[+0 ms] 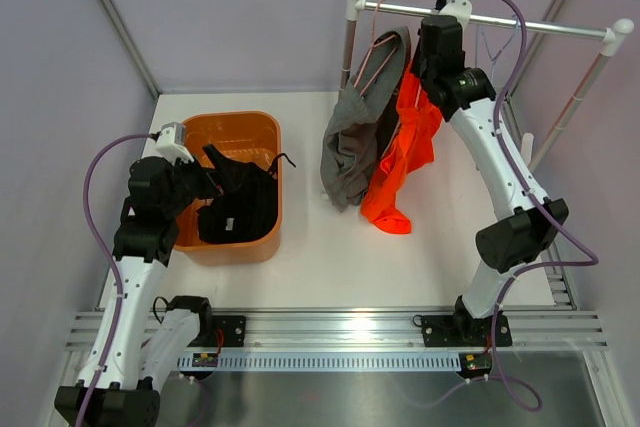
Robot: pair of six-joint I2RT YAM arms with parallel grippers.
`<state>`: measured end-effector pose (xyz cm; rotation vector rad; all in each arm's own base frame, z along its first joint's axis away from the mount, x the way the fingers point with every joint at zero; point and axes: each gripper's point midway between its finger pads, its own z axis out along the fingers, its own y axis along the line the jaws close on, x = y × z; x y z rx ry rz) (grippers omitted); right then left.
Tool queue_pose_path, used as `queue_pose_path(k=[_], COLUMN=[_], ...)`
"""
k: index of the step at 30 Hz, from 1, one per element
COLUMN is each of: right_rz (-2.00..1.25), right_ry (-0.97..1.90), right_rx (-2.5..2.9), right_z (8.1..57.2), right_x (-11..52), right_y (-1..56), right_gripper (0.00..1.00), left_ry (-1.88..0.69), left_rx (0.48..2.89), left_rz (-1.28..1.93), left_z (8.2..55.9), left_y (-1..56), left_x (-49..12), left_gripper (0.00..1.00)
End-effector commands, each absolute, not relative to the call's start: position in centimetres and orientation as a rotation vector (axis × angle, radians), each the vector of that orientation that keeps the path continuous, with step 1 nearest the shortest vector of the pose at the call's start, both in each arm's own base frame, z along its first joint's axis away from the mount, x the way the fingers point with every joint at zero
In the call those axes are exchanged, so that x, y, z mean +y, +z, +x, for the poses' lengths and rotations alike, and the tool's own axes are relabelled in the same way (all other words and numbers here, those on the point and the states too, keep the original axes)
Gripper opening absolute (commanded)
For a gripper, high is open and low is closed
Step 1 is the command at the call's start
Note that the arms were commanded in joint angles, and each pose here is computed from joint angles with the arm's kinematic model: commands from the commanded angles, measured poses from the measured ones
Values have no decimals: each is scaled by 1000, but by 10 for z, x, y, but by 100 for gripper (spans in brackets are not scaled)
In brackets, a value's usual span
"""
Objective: Remove the shorts from the hanger
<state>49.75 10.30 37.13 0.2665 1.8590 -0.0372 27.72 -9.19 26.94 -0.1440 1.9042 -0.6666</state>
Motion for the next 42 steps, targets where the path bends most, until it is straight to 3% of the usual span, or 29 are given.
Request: queue_pose_path(k=[1, 16, 22, 27, 42], right_rz=[316, 285, 273, 265, 204], right_ry=[-34, -52, -51, -46, 68], right_rx=[1714, 1711, 1725, 1735, 1670], right_z=[487, 493, 496, 493, 449], right_x=[92, 94, 96, 97, 97], right_y=[422, 426, 425, 426, 492], right_gripper=[32, 29, 18, 0, 0], left_ry=[-675, -675, -672, -672, -682], left_rx=[1895, 1900, 1901, 1902, 1903], left_rz=[-107, -104, -104, -105, -93], left_z=[275, 275, 275, 276, 278], left_y=[271, 270, 269, 269, 270], left_x=[-94, -94, -94, -94, -96], left_gripper=[99, 99, 99, 99, 99])
